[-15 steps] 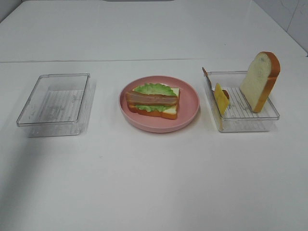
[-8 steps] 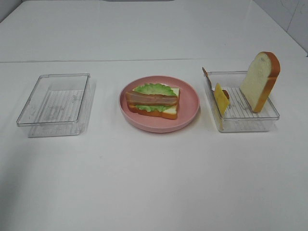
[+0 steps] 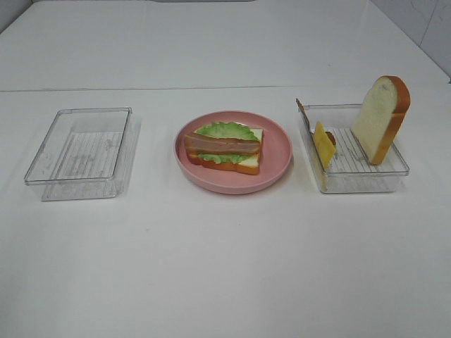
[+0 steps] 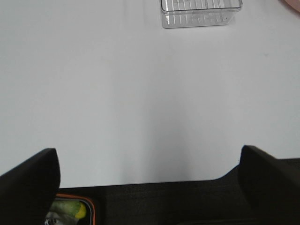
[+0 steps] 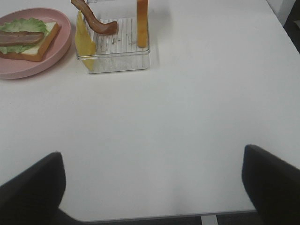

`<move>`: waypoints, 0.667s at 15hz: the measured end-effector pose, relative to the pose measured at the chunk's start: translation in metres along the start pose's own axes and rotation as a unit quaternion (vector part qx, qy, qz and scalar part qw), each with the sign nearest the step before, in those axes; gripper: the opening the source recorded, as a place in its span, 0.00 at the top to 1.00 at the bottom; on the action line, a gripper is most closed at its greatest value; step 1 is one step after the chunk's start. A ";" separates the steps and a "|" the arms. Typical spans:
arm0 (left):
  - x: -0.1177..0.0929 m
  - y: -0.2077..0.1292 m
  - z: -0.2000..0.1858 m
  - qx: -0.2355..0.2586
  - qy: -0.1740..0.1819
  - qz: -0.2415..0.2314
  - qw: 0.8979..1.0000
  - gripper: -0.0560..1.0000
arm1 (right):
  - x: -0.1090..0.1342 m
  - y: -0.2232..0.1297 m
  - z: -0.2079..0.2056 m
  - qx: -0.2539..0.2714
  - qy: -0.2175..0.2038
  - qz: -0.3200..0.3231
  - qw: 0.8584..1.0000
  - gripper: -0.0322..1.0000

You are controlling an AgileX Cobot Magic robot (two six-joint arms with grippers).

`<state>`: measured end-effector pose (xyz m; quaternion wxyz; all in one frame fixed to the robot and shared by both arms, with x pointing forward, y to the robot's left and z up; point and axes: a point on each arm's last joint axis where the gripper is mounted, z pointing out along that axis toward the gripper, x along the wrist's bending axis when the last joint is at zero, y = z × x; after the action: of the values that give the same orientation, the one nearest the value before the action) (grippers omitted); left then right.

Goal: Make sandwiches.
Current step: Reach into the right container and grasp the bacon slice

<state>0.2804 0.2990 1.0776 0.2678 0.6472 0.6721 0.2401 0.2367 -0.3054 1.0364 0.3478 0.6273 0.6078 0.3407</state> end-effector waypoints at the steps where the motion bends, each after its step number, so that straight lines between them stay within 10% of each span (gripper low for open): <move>1: 0.000 -0.006 0.000 -0.008 -0.001 0.006 1.000 0.05 | 0.000 0.000 0.000 0.000 0.000 0.000 1.000 0.02; 10: 0.000 -0.027 0.007 -0.071 -0.006 0.034 0.997 0.05 | 0.000 0.000 0.000 0.000 0.000 0.000 1.000 0.02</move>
<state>0.2652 0.2978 1.0542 0.3086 0.6505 0.6293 0.2925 0.2367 -0.3054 1.0364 0.3478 0.6273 0.6078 0.3407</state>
